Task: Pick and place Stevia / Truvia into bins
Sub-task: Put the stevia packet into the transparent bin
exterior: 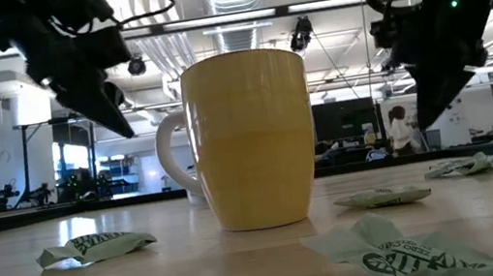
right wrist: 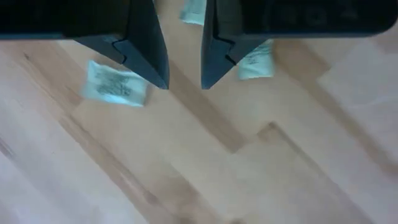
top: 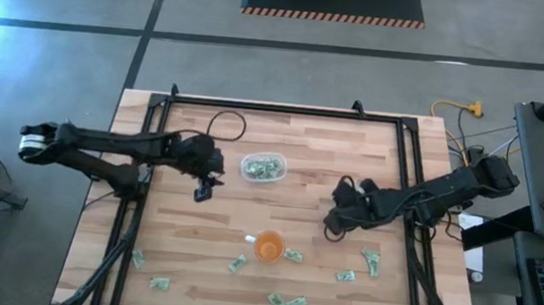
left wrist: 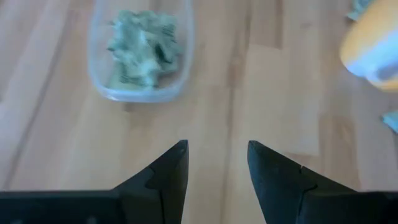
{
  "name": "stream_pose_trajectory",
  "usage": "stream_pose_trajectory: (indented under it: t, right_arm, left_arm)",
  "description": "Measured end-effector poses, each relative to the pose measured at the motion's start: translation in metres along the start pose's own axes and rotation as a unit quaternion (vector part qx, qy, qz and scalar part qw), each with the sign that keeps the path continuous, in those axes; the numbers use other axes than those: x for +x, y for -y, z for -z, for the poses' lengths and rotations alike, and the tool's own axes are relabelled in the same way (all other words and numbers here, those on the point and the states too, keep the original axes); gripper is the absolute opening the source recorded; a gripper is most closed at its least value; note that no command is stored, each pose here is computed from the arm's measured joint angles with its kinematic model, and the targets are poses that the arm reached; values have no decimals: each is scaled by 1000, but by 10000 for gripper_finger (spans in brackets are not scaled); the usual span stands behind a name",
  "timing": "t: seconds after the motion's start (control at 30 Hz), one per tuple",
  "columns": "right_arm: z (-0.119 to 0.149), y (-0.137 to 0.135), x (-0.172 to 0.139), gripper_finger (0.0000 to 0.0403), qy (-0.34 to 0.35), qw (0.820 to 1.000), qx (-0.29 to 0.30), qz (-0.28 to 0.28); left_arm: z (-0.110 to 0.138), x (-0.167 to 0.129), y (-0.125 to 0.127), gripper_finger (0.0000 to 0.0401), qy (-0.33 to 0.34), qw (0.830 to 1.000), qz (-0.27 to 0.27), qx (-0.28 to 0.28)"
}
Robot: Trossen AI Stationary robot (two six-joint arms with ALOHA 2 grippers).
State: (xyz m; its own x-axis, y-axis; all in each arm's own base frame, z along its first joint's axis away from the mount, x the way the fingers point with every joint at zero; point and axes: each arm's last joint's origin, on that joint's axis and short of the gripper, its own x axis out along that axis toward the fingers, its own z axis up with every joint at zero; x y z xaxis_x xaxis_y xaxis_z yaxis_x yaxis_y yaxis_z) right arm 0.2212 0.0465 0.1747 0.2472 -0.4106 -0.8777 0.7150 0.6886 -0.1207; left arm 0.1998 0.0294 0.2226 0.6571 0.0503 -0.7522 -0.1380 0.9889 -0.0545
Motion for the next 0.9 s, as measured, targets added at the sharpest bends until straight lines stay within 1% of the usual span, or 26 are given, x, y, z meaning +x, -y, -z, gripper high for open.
stream_pose_trajectory:
  t: [0.1, 0.3, 0.5, 0.7, 0.9]
  right_arm:
    - [-4, 6, 6, 96, -5, 1000, 21, 12]
    - [-9, 14, 15, 128, -7, 999, 47, 27]
    - [2, 22, 26, 164, -24, 996, 77, 43]
    - [11, 34, 37, 190, -38, 991, 108, 69]
    - [7, 37, 42, 199, -36, 990, 118, 68]
  left_arm:
    - [7, 0, 7, 148, 10, 1000, 13, 12]
    - [1, -11, 14, 148, 46, 999, 25, 3]
    - [-5, -16, 19, 148, 82, 996, 36, 12]
    - [-6, -16, 21, 148, 86, 995, 40, 15]
    - [-6, -16, 21, 148, 86, 995, 40, 15]
